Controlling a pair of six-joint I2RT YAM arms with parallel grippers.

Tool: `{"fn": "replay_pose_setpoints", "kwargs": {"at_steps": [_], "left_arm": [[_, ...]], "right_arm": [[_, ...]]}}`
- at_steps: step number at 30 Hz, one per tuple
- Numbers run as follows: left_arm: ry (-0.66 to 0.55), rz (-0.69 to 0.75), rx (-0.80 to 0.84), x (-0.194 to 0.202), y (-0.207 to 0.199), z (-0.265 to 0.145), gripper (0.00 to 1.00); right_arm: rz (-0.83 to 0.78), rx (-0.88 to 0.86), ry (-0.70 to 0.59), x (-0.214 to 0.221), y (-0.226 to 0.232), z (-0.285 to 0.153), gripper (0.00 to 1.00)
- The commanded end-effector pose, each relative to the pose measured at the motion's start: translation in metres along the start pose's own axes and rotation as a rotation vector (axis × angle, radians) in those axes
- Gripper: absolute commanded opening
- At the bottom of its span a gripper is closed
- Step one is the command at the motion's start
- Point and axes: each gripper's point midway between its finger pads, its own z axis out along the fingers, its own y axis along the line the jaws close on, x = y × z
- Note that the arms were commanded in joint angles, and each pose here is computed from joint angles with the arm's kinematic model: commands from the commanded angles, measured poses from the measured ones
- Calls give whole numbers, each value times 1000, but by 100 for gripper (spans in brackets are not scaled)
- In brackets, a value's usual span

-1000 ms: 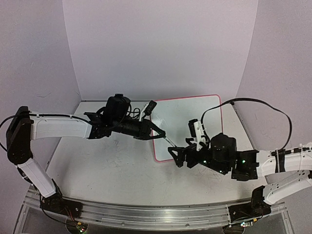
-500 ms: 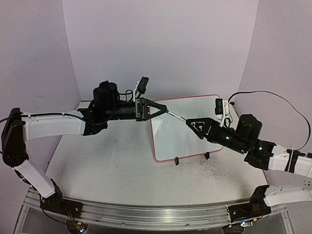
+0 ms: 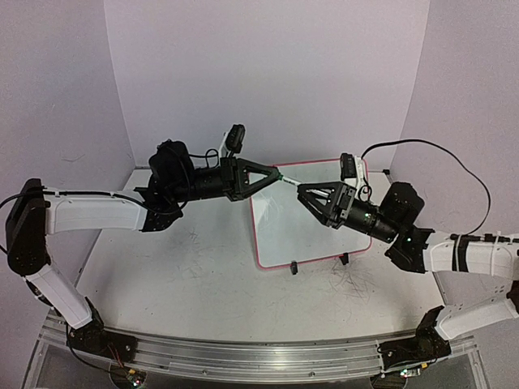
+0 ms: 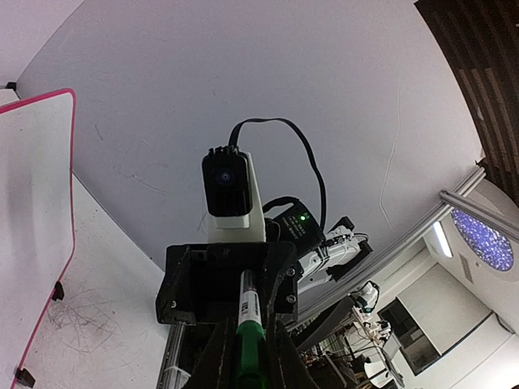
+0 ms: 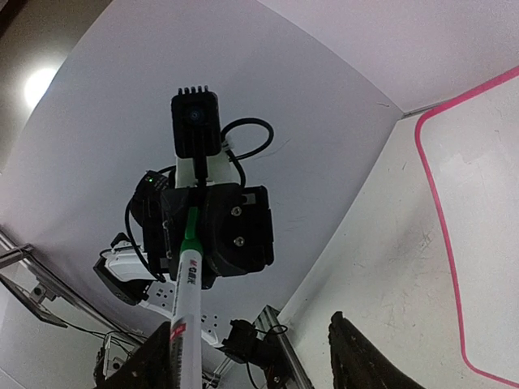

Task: Write a sentence on the whiteboard
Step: Open the pen cap from the whiteboard marker.

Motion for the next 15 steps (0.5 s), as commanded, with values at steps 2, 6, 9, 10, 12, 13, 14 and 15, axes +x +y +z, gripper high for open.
{"fn": "replay_pose_setpoints", "kwargs": {"at_steps": [2, 6, 9, 10, 12, 13, 14, 15], "left_arm": [[-9, -3, 63, -1, -11, 2, 0], [-10, -14, 57, 1, -6, 2, 0], [-10, -19, 54, 2, -3, 2, 0], [-11, -21, 54, 2, -3, 2, 0], [-11, -22, 55, 2, -3, 2, 0], [-10, -22, 56, 3, -2, 3, 0], [-9, -22, 57, 3, -3, 2, 0], [-8, -23, 56, 3, -2, 2, 0]], "right_arm": [[-25, -195, -118, -31, 48, -3, 50], [-15, -224, -104, -30, 51, 4, 42], [-5, -238, -83, -28, 50, 9, 41], [-4, -242, -76, -27, 50, 10, 39], [-5, -248, -65, -25, 50, 12, 37], [-6, -251, -63, -25, 50, 13, 36], [-7, -253, -62, -25, 50, 13, 34], [-9, -254, -62, -25, 49, 13, 31]]}}
